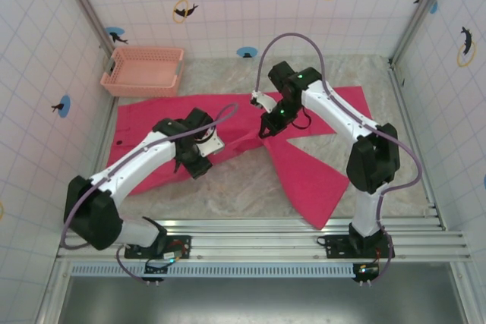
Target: Roll up the long pants
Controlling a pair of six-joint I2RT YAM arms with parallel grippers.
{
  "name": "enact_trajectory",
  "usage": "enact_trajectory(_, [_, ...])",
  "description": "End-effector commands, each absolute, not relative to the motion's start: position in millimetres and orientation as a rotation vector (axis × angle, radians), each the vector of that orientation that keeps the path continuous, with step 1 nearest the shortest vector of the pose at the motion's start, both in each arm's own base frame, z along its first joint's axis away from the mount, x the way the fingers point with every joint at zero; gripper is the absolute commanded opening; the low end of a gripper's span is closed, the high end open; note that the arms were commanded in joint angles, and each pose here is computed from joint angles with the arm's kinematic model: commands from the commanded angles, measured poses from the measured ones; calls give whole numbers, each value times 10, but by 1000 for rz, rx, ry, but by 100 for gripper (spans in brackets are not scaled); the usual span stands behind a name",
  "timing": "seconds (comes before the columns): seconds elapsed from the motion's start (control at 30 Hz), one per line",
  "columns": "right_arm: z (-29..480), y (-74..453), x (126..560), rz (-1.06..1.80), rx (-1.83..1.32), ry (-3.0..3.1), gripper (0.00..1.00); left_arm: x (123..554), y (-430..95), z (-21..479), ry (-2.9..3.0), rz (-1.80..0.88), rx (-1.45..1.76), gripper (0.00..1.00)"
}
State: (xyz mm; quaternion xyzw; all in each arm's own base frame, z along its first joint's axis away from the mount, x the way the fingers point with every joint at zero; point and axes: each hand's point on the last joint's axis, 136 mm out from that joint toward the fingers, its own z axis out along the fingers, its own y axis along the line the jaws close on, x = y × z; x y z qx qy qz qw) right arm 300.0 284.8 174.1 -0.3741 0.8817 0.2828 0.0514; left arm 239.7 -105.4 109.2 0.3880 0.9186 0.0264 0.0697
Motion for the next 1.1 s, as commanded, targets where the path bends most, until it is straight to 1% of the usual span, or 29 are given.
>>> enact_trajectory(0.0, [1925, 2804, 3103, 894, -1090, 2633, 0, 2424, -863, 957, 2854, 262, 1121, 45])
enact_trajectory(0.03, [1923, 2777, 3107, 896, -1083, 2636, 0, 2439, -824, 930, 2866, 300, 1111, 35])
enact_trajectory(0.1, [1915, 2717, 3114, 895, -1071, 2643, 0, 2485, -728, 912, 2891, 382, 1080, 4])
enact_trajectory(0.13, [1900, 2680, 3117, 895, -1064, 2651, 0, 2506, -708, 920, 2893, 401, 1077, 0])
enact_trajectory(0.23, [1860, 2560, 3106, 873, -1062, 2678, 0, 2626, -618, 1063, 2854, 497, 1078, 0])
enact_trajectory(0.33, [1836, 2449, 3146, 864, -1034, 2697, 0, 2848, -508, 1330, 2797, 597, 1076, 0])
enact_trajectory(0.43, [1823, 2389, 3258, 854, -998, 2704, 0, 3165, -377, 1612, 2765, 657, 1040, 0])
enact_trajectory(0.53, [1769, 2383, 3427, 850, -967, 2717, 0, 3495, -299, 1757, 2734, 685, 1064, 0])
enact_trajectory(0.7, [1633, 2408, 3788, 832, -919, 2734, 0, 3962, -198, 1705, 2730, 702, 1078, 0])
enact_trajectory(0.87, [1520, 2398, 4285, 827, -829, 2738, 0, 4372, -75, 1496, 2762, 670, 1049, 0])
enact_trajectory(1.0, [1284, 2345, 4623, 825, -751, 2774, 0, 4712, 86, 1306, 2788, 708, 992, 0])
enact_trajectory(1.03, [1223, 2333, 4701, 835, -721, 2777, 1, 4798, 119, 1265, 2795, 710, 971, 1])
enact_trajectory(1.07, [1157, 2321, 4788, 847, -686, 2775, 2, 4867, 88, 1216, 2798, 674, 961, 4])
